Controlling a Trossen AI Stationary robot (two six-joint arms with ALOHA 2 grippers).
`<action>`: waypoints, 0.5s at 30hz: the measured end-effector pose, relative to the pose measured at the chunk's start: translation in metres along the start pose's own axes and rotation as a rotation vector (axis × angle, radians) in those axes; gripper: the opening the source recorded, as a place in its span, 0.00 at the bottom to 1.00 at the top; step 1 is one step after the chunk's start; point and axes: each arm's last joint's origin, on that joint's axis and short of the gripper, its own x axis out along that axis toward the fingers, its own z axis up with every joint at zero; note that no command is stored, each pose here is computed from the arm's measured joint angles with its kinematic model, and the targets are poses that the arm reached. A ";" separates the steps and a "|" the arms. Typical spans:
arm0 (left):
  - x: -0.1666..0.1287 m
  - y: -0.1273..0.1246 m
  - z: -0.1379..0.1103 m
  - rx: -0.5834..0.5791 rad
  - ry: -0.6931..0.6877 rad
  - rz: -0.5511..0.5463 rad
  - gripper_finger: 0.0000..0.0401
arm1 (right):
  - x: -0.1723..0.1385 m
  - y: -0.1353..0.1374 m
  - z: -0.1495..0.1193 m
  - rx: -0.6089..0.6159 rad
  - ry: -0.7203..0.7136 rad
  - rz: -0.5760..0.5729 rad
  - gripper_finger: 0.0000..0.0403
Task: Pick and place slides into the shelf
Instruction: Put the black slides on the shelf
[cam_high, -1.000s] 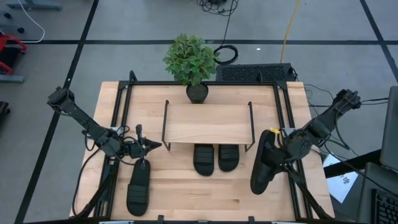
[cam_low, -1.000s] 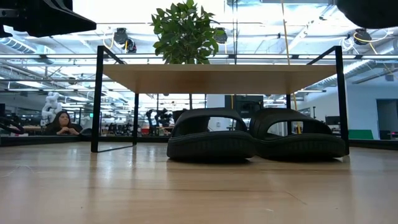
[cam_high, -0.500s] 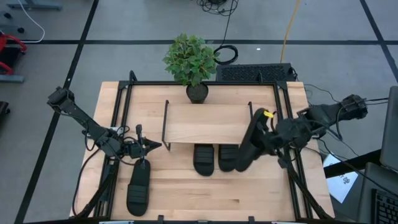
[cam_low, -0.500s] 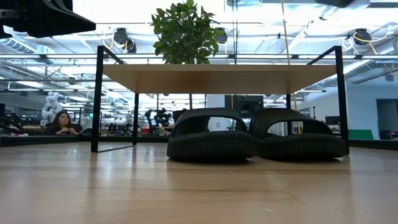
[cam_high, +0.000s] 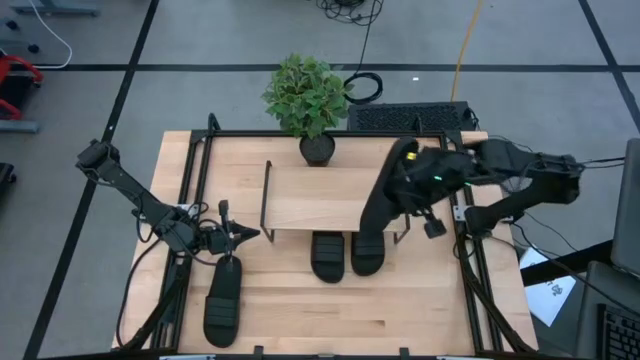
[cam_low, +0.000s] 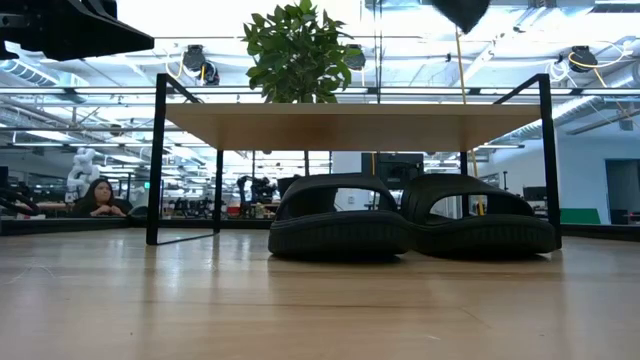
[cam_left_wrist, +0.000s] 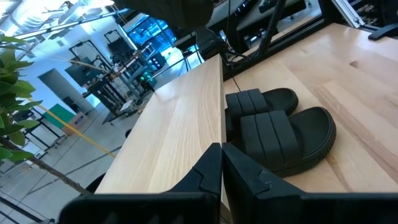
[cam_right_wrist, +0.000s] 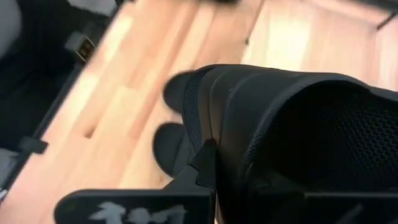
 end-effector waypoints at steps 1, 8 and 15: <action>0.000 0.000 0.000 -0.002 0.000 -0.001 0.05 | 0.002 -0.006 0.004 0.007 0.026 0.003 0.01; 0.000 0.000 0.000 0.004 0.001 0.000 0.05 | 0.003 -0.051 0.013 0.114 0.204 0.056 0.01; 0.000 0.000 0.000 0.011 0.002 -0.001 0.05 | 0.009 -0.085 0.006 0.193 0.182 0.215 0.01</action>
